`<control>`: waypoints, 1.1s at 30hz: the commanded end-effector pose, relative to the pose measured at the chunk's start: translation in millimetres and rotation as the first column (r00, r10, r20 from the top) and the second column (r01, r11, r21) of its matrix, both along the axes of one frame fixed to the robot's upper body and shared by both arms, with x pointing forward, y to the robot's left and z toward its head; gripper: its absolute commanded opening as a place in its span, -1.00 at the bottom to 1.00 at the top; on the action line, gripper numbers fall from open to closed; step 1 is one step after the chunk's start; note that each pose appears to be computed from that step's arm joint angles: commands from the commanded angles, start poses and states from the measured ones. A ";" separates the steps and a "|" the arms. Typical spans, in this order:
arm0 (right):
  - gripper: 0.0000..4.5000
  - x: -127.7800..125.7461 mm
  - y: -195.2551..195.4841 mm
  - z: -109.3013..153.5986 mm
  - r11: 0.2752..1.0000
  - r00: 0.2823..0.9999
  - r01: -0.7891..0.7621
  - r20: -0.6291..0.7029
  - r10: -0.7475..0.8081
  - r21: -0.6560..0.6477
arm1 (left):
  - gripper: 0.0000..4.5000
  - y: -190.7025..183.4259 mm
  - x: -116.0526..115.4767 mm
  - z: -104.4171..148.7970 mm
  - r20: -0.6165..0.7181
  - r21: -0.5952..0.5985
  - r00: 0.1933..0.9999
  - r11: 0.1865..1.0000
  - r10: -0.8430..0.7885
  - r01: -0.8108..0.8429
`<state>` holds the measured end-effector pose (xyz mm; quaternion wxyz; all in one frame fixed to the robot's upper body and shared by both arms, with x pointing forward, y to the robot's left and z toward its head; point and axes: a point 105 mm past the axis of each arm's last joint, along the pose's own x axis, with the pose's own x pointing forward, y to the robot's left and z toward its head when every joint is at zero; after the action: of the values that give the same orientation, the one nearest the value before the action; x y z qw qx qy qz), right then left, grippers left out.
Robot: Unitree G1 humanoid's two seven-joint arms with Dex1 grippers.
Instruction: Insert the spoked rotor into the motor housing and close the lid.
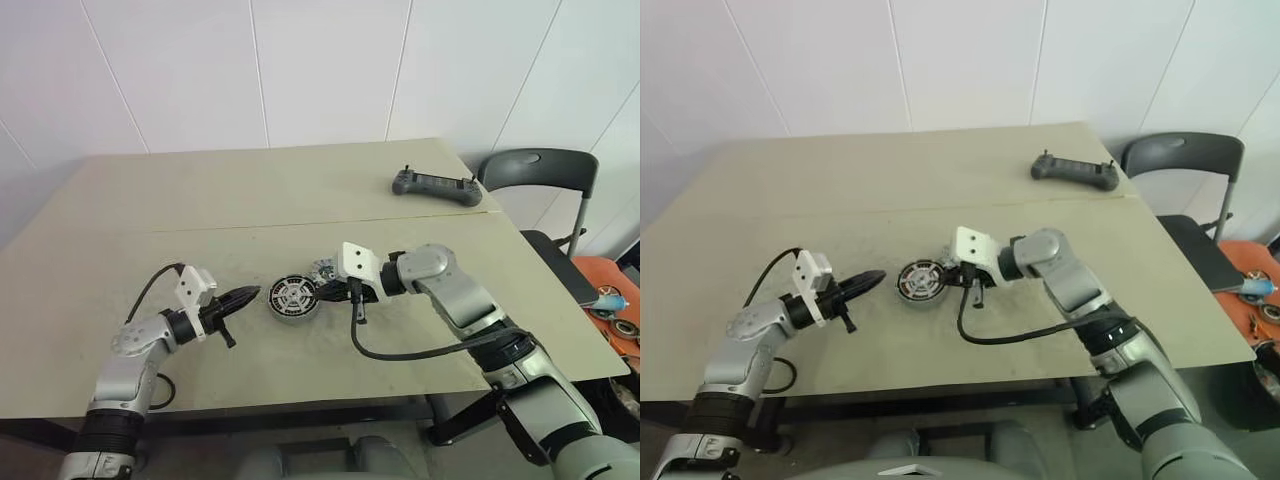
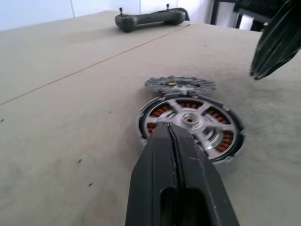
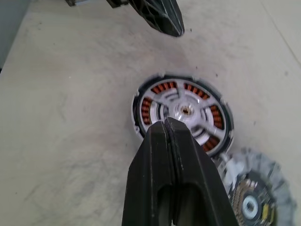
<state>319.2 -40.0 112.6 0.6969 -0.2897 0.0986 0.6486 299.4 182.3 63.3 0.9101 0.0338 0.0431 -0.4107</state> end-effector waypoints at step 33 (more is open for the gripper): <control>0.51 3.9 15.9 -34.6 0.973 0.982 -0.106 0.130 0.134 -0.206 | -1.00 -0.9 11.5 19.3 0.087 -0.008 0.996 1.000 0.020 -0.019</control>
<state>321.9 -27.8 73.8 0.6290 -0.4046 0.1091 0.6548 307.9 178.0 72.7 0.9127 0.0412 0.0175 -0.4061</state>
